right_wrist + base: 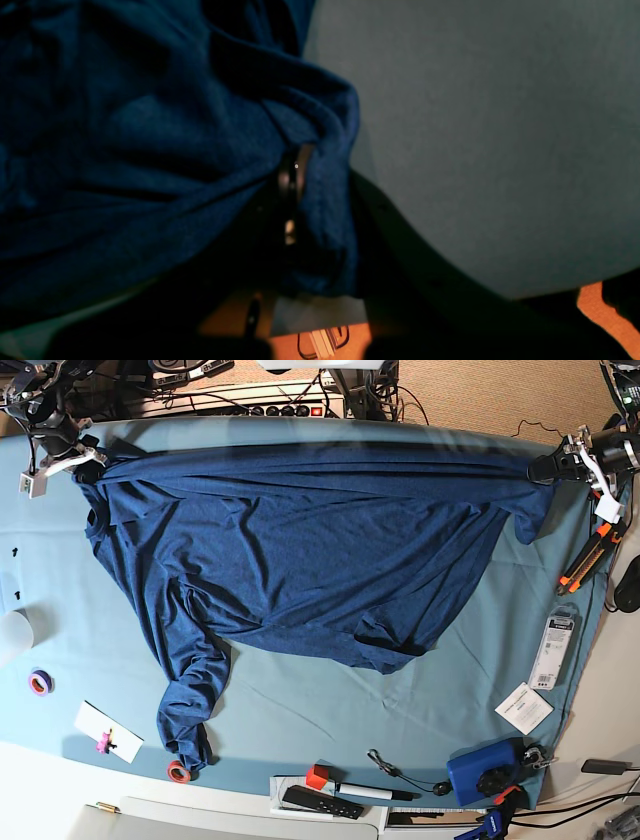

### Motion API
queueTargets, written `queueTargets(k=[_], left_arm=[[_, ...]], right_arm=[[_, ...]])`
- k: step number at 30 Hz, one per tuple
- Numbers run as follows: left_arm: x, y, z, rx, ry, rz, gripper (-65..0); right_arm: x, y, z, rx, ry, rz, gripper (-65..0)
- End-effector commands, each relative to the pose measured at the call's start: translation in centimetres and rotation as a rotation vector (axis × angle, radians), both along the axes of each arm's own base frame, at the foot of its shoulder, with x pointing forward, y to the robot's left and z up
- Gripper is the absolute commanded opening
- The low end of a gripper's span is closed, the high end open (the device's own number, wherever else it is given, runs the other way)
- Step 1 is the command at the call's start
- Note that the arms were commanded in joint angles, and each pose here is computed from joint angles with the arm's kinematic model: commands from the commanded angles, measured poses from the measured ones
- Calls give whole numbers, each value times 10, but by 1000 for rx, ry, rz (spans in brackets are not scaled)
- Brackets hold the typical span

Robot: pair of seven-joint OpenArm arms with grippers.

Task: Layout the t-shirt on the table in an organized manner, then fold the t-shirt properly
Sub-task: 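Lift both held corners and pull them outward to spread the shirt, then open both grippers and release the shirt corners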

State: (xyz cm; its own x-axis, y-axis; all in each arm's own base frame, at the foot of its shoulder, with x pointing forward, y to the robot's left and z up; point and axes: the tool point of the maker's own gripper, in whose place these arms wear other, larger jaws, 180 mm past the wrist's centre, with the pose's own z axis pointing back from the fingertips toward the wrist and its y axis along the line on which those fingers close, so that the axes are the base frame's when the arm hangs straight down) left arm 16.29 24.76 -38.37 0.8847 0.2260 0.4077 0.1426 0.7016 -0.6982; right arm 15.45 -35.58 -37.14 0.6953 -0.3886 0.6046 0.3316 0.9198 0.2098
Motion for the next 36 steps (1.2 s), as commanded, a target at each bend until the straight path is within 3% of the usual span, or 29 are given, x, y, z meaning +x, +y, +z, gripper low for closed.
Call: queueTargets(k=[1, 3, 4, 6, 11, 15, 36], left_arm=[[7, 9, 10, 18, -37, 2, -650], [10, 9, 11, 18, -43, 2, -522], [11, 9, 12, 19, -45, 2, -467], [11, 9, 12, 19, -47, 2, -412], [17, 9, 15, 19, -63, 2, -395], [19, 9, 16, 19, -67, 2, -306], [51, 8, 44, 52, -188, -24, -298]], right_arm=[[4, -10, 10, -36, -26, -4, -581], [4, -10, 11, -38, -27, -2, -437], [5, -10, 11, -39, -31, -2, -396], [5, -10, 11, -39, -32, -3, -387], [7, -11, 13, -44, -45, -6, -387], [9, -12, 15, -51, -62, -9, -387], [33, -55, 59, -190, -141, -25, -386]])
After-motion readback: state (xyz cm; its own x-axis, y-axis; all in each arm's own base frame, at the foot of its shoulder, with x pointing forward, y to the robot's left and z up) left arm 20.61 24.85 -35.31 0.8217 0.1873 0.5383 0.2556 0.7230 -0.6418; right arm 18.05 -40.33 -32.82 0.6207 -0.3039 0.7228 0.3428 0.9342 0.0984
